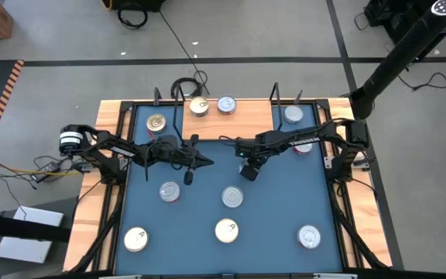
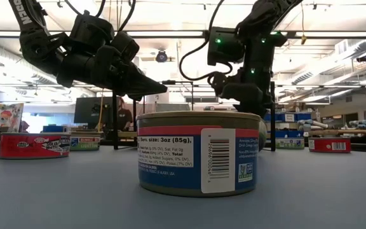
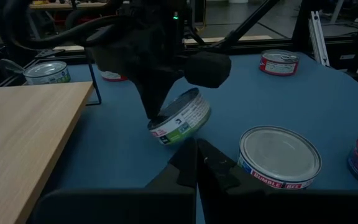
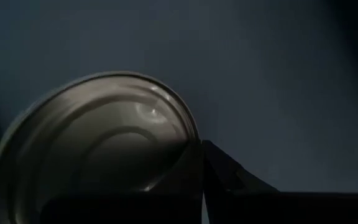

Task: Stack canned seafood by type on shelf
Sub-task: Put the bottom right white tuna can on the shelf

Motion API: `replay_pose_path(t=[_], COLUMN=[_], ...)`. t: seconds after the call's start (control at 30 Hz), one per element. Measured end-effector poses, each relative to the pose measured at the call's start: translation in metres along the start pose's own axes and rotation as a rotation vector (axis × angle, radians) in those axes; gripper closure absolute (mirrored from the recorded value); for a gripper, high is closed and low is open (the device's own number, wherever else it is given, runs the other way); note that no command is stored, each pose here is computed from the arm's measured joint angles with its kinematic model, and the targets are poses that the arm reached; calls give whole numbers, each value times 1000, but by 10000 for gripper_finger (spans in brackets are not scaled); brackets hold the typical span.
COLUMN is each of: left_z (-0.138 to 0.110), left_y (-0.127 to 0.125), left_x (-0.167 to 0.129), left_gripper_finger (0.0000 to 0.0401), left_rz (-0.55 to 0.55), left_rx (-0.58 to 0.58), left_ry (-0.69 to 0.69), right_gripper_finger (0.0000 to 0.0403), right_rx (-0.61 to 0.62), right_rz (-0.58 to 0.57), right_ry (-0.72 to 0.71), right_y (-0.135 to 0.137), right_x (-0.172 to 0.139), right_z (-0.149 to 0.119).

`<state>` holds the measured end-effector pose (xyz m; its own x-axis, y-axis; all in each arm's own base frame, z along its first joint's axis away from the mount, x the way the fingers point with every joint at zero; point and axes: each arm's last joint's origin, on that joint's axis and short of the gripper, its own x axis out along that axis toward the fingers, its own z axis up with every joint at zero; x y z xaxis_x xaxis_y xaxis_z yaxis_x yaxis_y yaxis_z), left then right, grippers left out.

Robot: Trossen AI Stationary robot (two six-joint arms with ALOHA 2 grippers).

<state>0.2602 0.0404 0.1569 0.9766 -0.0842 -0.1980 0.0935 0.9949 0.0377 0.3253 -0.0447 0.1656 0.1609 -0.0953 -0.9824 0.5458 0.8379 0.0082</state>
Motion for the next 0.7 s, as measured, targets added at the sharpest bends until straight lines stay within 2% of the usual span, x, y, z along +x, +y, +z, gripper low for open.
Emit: replay_pose_path(t=[0.7], left_z=[0], left_y=[0], left_x=[0], left_gripper_finger=[395], left_rz=[0], left_rx=[-1], left_ry=[0], right_gripper_finger=[394], right_rx=[-19], right_rz=[27], right_ry=[-44], right_y=[-23], right_x=[1], right_z=[16])
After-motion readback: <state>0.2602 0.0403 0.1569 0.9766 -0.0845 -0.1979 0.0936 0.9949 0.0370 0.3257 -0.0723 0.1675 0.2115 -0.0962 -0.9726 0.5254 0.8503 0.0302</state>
